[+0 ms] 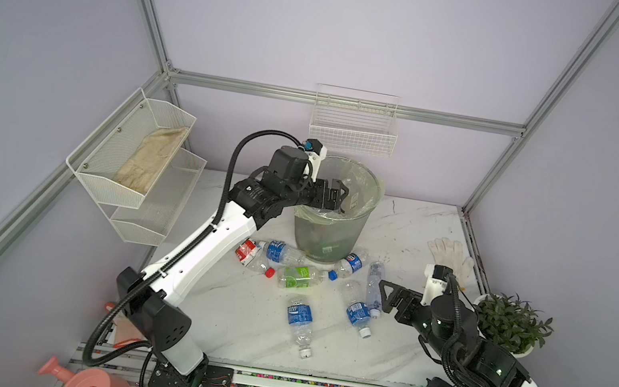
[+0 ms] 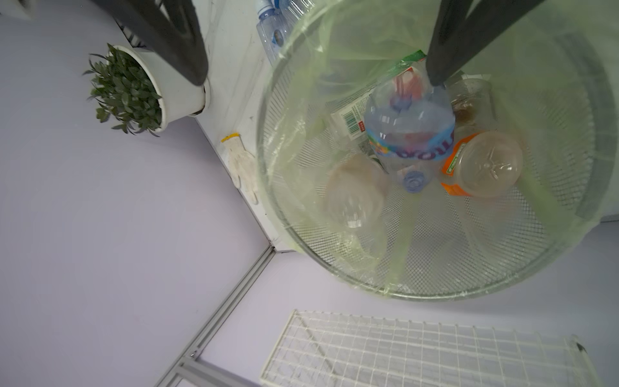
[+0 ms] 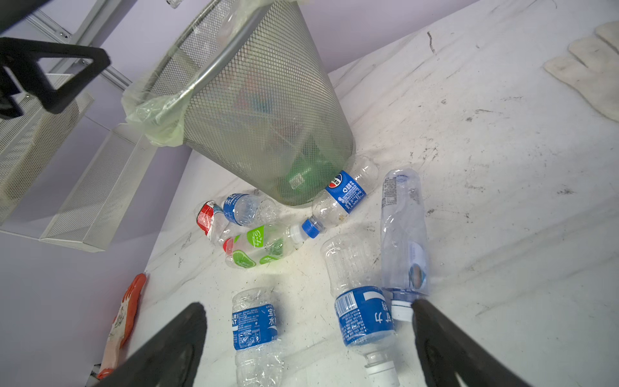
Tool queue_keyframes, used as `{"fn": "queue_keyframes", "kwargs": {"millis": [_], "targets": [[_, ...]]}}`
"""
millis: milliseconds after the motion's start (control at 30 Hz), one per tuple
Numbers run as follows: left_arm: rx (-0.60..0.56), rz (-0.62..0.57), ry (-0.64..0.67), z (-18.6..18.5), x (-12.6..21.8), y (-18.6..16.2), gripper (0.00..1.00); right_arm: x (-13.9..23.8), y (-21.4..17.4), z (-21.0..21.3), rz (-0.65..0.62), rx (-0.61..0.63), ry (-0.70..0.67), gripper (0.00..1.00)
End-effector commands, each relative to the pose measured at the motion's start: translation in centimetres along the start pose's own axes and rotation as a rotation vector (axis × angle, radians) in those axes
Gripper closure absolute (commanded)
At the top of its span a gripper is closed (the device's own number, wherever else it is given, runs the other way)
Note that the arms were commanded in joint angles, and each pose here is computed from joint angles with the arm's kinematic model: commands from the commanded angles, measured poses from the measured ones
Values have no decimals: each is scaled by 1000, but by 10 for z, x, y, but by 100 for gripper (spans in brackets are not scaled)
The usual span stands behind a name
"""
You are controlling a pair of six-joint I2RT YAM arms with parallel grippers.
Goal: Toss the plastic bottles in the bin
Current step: 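Open the left gripper over the bin to drop the bottle, then draw the left gripper back while the right gripper reaches toward the nearest blue-labelled bottle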
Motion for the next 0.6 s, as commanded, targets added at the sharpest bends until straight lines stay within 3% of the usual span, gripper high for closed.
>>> {"fn": "queue_keyframes", "kwargs": {"millis": [0,167,567], "targets": [[-79,-237,-96,-30,81,35,0,-8,-11,-7,28,-4,-29,3],[-91,-264,-108,-31,102,31,0,-17,-13,-3,43,-13,-34,3],[-78,-238,-84,-17,116,-2,0,-19,-14,-3,47,-13,-38,3]]}}
Point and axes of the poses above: each gripper's point midway between its finger pads, its own x axis back along the fingers, its own z axis along the line the jaws close on, y = z × x, the point moved 4 cm from there along x, back along the fingers, and after that the axes turned 1 degree about x, right-handed, at the moved point
